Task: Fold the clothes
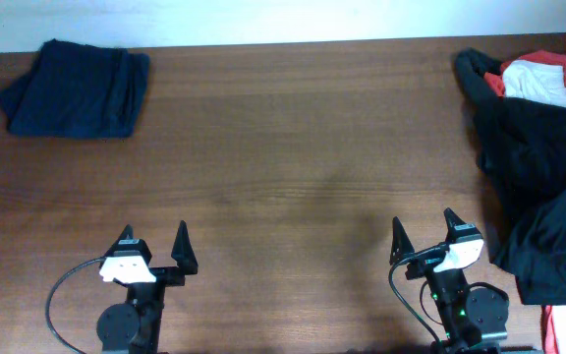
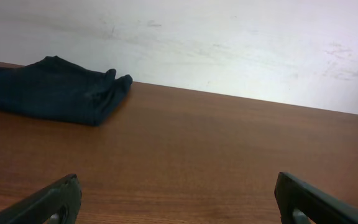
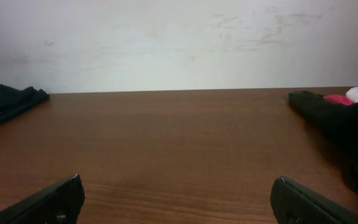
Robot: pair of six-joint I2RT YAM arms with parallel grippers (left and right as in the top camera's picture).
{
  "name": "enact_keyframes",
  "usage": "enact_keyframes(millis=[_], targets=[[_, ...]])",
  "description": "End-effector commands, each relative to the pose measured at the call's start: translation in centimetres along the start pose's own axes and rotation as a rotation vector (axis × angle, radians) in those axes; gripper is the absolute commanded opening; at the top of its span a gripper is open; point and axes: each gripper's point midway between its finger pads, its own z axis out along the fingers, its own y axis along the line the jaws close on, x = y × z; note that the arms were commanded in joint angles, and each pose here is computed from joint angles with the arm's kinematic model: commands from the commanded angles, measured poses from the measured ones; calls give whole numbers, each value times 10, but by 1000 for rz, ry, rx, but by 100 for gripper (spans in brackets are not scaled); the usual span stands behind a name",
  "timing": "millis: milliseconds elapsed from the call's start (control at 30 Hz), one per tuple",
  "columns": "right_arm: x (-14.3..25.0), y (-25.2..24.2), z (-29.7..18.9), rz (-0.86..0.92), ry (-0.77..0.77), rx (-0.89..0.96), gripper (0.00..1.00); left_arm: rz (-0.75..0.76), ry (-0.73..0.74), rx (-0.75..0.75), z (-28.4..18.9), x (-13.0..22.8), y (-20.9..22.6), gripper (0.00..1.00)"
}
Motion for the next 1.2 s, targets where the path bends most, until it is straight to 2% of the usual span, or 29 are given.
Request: enact_keyframes(millis=[0,667,700,767,800,833,900,933,1000,1033,1100,1167], targets=[[2,-2,0,-7,4,6,99,16,4,0,0,3,0,99],[2,-1,0,-6,3,4,99,16,4,0,0,3,0,99],[-1,16,-1,50,-6,-96,99,16,4,0,0,3,0,99],[6,82,-22,428,145,-487,99,16,4,0,0,3,0,99],[8,96,-30,451,183,-573,99,16,4,0,0,3,0,99],[-2,95,-29,464,148,-575,98,16,4,0,0,3,0,99],[-61,94,-36,409,-108,-612,99,16,4,0,0,3,0,99],[-82,87,-38,395,-206,-577,99,16,4,0,0,3,0,99],[-116,61,-35,420,-307,-412,99,16,4,0,0,3,0,99],[-140,50,-33,361,-321,-312,99,16,4,0,0,3,0,99],[-166,44,-22,270,-272,-232,99,16,4,0,0,3,0,99],[-198,34,24,131,-83,-128,99,16,4,0,0,3,0,99]])
